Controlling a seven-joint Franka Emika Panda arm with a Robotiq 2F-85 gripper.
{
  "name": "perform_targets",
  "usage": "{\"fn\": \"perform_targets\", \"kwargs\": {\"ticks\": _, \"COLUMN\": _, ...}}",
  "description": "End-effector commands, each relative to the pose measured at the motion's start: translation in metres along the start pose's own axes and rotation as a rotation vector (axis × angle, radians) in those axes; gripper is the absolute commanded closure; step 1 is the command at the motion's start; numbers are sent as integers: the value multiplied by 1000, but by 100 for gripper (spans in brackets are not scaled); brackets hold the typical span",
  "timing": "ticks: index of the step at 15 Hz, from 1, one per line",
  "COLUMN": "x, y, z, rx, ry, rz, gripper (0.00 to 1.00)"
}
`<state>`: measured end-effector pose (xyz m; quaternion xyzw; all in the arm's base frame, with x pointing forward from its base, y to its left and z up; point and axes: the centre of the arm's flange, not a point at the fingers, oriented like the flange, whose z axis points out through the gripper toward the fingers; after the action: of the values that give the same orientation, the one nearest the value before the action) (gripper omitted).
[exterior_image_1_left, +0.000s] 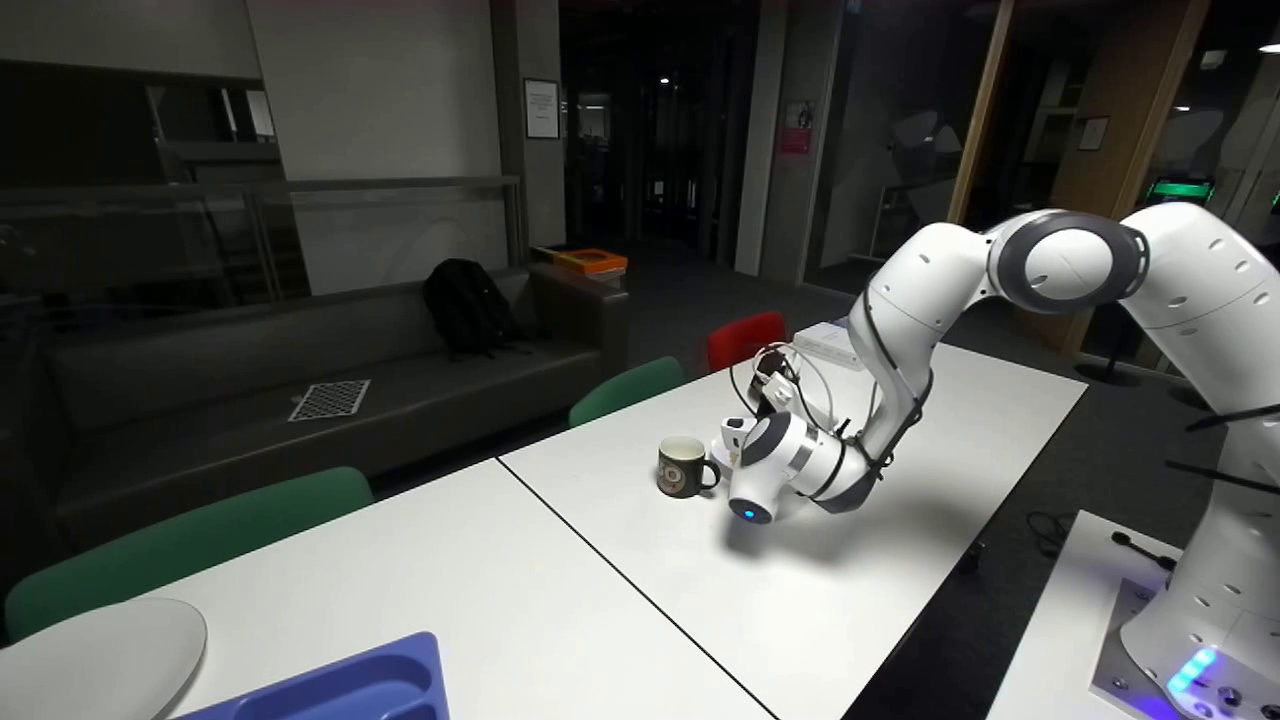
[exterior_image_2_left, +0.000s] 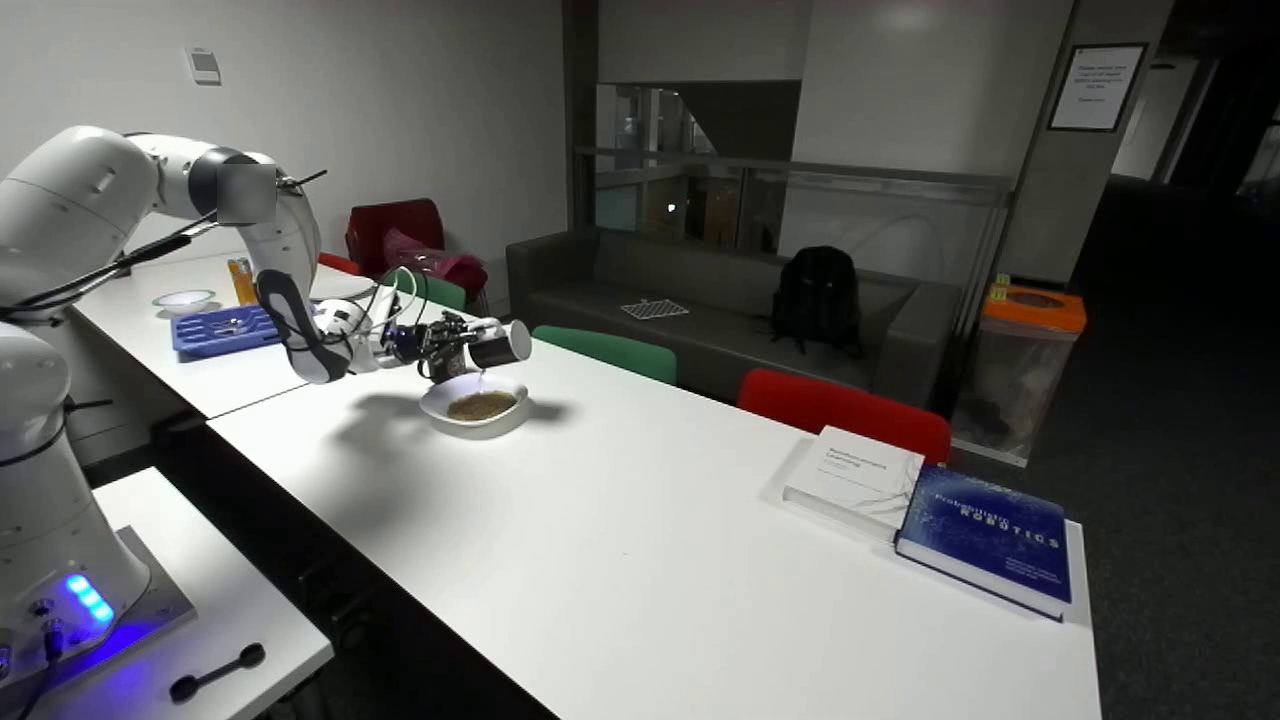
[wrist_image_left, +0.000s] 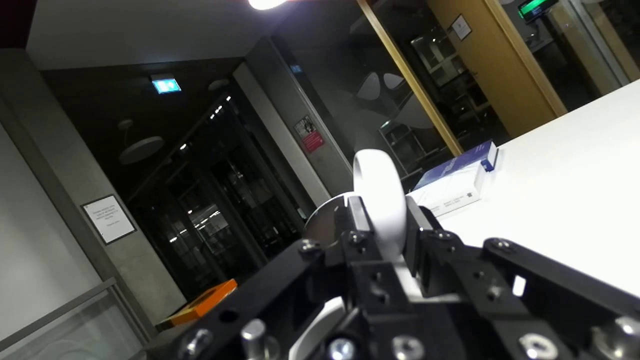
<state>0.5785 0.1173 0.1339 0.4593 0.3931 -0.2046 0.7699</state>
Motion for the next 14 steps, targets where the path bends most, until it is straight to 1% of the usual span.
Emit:
{"fn": "perform_targets", "kwargs": {"ticks": 1, "x": -10, "y": 13, "z": 8, "rx": 6, "ry": -73, "rz": -41, "gripper": 95}}
{"fn": "perform_targets", "kwargs": {"ticks": 7, "x": -12, "y": 12, "z": 8, "rx": 12, "ry": -85, "rz": -81, "gripper": 95}}
{"fn": "perform_targets", "kwargs": {"ticks": 14, "x": -20, "y": 14, "z": 3, "rx": 29, "ry": -150, "rz": -129, "gripper": 95}}
